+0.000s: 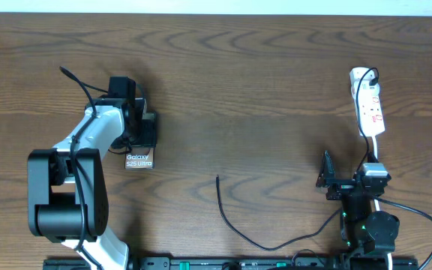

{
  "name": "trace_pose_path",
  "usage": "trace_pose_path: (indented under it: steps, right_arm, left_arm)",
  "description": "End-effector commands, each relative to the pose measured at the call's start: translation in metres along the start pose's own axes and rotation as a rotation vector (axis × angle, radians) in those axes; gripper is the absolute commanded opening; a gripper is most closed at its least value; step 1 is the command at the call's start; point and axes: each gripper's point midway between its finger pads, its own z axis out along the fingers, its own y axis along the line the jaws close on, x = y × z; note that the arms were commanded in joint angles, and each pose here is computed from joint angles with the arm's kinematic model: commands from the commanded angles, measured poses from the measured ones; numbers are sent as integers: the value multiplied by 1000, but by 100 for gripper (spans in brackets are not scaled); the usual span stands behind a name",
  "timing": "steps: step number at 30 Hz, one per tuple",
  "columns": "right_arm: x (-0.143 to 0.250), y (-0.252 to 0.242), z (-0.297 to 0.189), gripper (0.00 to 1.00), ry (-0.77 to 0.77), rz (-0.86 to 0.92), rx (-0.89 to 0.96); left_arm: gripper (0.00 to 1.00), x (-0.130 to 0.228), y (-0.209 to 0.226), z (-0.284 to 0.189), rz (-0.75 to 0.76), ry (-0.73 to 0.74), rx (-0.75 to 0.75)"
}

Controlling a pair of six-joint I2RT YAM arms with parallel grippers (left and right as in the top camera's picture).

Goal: Plug charger to phone and switch on socket
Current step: 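Close the left gripper on the phone's long edges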

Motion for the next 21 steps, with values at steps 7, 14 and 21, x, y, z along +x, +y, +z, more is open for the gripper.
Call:
trace_pose_path:
  steps: [7,14,21]
  right_arm:
    - [1,2,0,99,3,9,-8]
    - [1,2,0,99,3,9,-8]
    - [1,2,0,99,3,9,-8]
  left_arm:
    - [8,19,-2,15,1,70,15]
    - [8,17,-2,15,1,63,15]
    - [8,17,-2,15,1,61,15]
